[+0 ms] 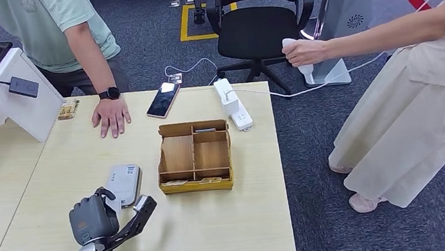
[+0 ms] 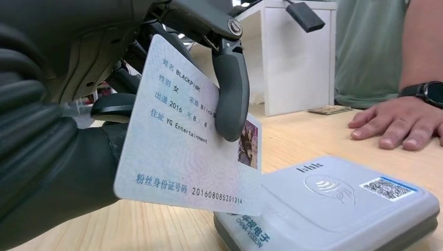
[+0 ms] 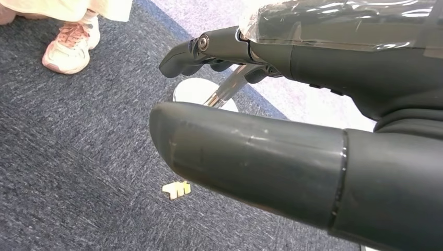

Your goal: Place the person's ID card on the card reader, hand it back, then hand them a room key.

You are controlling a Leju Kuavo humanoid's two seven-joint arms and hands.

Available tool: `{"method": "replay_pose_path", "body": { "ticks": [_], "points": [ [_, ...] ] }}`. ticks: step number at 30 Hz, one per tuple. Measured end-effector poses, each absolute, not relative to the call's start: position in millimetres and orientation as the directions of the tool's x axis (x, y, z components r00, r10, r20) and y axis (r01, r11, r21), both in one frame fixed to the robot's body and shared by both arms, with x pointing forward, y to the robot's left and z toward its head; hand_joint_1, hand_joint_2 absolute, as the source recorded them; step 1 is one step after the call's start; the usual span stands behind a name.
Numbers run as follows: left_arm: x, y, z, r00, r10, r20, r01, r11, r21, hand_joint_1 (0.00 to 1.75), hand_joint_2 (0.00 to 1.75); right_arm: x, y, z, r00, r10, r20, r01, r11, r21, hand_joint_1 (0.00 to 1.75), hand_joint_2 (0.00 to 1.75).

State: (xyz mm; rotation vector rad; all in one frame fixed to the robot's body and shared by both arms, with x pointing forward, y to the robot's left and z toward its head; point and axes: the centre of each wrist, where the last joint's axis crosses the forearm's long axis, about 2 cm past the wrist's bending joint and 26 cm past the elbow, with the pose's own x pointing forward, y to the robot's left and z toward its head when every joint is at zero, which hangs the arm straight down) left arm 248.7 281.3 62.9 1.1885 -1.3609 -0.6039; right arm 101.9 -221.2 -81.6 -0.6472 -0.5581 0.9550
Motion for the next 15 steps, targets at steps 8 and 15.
{"method": "replay_pose_path", "body": {
  "ticks": [8, 15],
  "points": [
    [250.4, 278.9, 64.3, 0.168, -0.861, 0.481, -0.316, 0.415, 0.853, 1.75, 1.75, 102.1, -221.2, -81.5, 0.466, 0.872, 0.149, -0.558, 0.421, -0.715, 0.00, 0.00],
    [257.5, 276.4, 69.4, 0.148, -0.841, 0.521, -0.335, 0.453, 0.826, 1.75, 1.75, 102.4, -220.9, -81.4, 0.465, 0.873, 0.149, -0.559, 0.420, -0.714, 0.00, 0.00]
  ]
}}
